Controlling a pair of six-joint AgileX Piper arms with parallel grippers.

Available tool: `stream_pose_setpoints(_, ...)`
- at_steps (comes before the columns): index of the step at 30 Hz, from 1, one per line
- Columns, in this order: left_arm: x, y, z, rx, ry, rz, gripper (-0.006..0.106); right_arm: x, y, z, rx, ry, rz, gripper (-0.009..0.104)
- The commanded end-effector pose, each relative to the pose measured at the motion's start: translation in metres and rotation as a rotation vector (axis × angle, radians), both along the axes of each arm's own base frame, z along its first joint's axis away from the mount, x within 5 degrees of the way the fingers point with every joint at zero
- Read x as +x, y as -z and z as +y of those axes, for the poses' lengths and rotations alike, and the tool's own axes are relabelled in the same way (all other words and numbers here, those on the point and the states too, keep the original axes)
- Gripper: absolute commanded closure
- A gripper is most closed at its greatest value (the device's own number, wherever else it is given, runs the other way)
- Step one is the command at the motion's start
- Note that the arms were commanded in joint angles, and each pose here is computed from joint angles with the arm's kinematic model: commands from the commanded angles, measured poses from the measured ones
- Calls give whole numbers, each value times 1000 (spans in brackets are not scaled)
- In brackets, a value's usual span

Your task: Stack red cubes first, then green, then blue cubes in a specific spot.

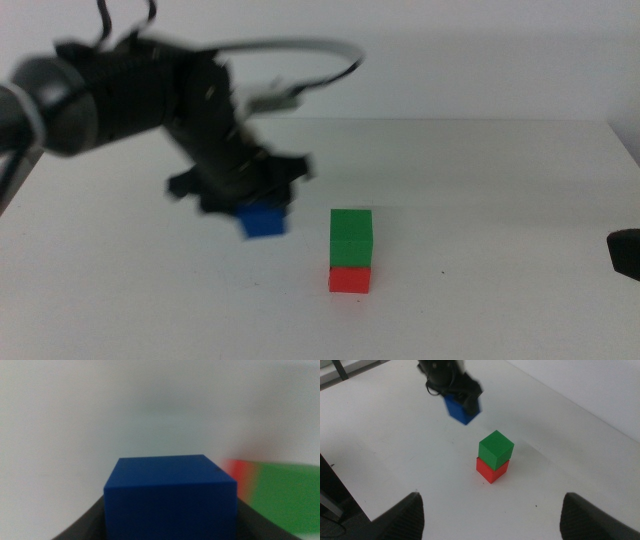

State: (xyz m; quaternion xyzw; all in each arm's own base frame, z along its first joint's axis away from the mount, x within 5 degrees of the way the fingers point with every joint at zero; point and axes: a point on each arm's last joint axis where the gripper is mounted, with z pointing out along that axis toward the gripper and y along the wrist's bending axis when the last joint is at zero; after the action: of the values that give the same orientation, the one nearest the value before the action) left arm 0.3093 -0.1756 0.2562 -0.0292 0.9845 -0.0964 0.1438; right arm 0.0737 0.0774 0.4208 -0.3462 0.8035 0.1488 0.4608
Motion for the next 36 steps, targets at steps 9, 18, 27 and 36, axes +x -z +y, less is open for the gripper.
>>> stream_pose_setpoints(9,-27,-74,-82,45,174,-57,102,0,0,-1,-2,-2,-13,4)
stream_pose_setpoints(18,-10,-53,-99,22,142,-55,102,0,0,-1,-2,-2,-13,4)
stream_pose_setpoints(27,4,-38,-97,22,112,-41,102,0,0,-1,-2,-2,-13,4)
stream_pose_setpoints(36,8,-24,-102,24,133,-8,102,0,0,-1,-2,-2,-13,4)
